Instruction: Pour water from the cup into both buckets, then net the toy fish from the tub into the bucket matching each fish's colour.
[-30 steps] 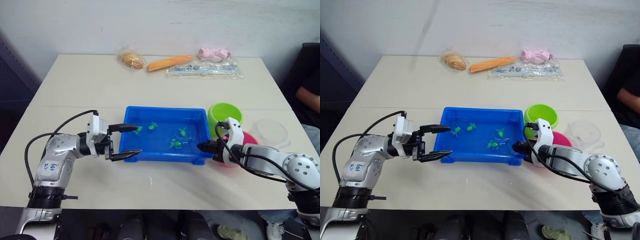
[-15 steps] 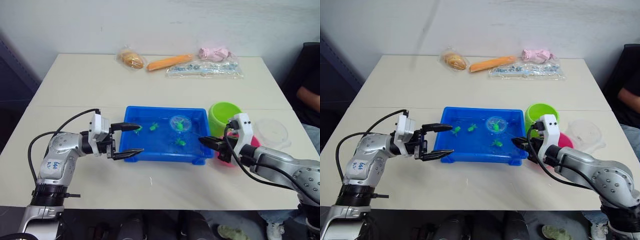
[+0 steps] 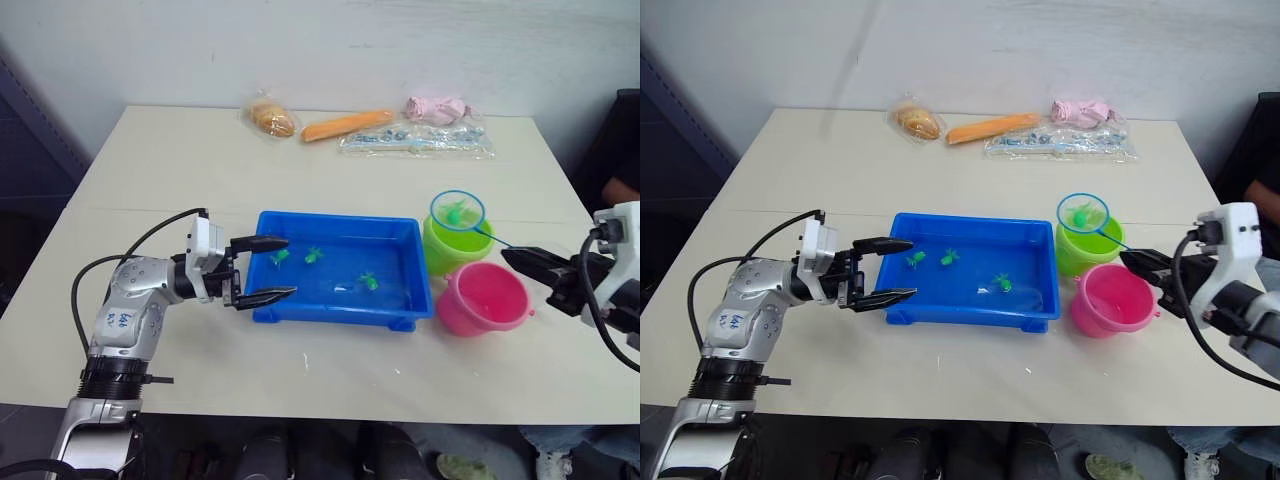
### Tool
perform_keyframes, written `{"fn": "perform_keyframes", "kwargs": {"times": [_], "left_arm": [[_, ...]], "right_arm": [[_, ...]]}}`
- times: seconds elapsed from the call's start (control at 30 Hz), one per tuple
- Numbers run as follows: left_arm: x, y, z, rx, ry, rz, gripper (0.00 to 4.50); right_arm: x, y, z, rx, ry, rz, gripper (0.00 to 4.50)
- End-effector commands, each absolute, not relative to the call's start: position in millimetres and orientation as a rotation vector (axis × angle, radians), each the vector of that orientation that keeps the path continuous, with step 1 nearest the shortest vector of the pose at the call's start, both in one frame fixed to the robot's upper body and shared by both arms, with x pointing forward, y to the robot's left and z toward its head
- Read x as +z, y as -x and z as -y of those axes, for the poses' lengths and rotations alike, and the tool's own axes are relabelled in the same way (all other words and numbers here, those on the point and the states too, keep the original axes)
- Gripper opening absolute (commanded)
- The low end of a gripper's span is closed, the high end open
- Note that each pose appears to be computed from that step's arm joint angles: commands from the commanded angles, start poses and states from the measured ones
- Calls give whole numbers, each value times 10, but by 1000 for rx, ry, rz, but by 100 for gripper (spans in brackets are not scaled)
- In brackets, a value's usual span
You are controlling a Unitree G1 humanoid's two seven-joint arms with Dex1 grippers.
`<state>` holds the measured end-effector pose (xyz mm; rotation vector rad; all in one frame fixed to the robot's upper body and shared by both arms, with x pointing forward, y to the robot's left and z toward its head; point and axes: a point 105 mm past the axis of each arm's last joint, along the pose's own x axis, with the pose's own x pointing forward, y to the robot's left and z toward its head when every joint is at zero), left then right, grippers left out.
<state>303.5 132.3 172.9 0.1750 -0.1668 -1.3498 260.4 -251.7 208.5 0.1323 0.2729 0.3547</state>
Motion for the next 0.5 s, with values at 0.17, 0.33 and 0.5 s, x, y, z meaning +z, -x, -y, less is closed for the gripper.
{"fn": "perform_keyframes", "kwargs": {"times": [0.17, 0.33, 0.5], "left_arm": [[1813, -3061, -1227, -1370, -192, 213, 443], [1840, -3069, -1186, -1367, -167, 214, 443], [1852, -3079, -1143, -1363, -146, 211, 443]], "right_arm": [[2166, -2700, 2768, 249, 96, -187, 0], [2109, -2763, 2821, 209, 270, -153, 0], [2054, -2843, 2825, 191, 439, -123, 0]]}}
